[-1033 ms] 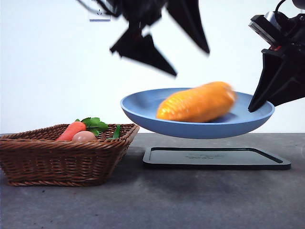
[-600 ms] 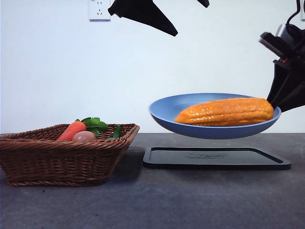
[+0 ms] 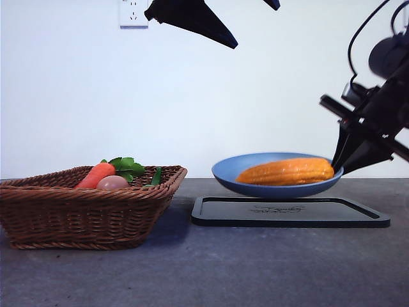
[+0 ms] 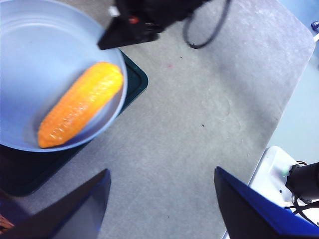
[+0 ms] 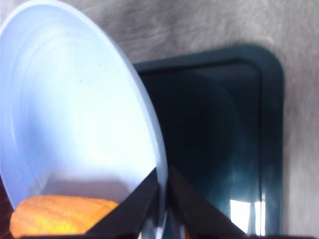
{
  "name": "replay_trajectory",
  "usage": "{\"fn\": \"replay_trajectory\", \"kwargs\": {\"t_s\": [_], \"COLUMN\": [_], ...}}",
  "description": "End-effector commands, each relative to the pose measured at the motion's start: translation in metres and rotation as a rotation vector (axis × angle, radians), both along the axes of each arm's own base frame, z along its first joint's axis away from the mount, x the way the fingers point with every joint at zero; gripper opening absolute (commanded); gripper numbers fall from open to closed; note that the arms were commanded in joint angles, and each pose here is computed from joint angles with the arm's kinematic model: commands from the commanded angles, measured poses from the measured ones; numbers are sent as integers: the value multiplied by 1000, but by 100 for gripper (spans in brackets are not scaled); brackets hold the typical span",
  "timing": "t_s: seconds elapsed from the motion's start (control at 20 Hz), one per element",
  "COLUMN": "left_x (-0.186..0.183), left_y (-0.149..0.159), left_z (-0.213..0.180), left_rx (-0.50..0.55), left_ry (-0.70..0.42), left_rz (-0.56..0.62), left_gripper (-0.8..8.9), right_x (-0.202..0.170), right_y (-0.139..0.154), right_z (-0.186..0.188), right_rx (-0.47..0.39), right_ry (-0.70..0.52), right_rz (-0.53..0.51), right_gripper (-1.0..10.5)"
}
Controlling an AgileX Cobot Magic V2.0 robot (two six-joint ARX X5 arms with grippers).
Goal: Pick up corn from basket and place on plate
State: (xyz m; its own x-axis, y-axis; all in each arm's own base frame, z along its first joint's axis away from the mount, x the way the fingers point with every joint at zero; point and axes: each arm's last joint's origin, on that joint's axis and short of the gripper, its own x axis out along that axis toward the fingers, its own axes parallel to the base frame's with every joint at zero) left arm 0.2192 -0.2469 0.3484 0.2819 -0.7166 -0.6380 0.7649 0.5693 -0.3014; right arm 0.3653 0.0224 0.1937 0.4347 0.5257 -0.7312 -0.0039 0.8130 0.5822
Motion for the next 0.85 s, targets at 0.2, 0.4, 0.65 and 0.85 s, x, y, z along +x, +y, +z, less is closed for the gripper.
{"fn": "replay_trajectory", "kwargs": {"t_s": [0.2,0.4,0.65,0.85], "left_x": [0,0,0,0], "left_y": [-2,-2,-2,-2], "left_z": [8,8,8,8], "left_rx": [-16,-16,-16,-15], "left_ry": [-29,-30,-31,-32], "left_rz": [-11,-12,-11,-13], "left_gripper": [339,339,339,339], "right_x": [16,16,15,12], "right_y": [1,1,1,0], "right_z": [-28,-35,-36,-25], "right_rx": [6,3,-2,12], "right_ry": [72,94,97,82], "right_rz": [-2,5,17,25], "right_gripper": [2,2,161,218]}}
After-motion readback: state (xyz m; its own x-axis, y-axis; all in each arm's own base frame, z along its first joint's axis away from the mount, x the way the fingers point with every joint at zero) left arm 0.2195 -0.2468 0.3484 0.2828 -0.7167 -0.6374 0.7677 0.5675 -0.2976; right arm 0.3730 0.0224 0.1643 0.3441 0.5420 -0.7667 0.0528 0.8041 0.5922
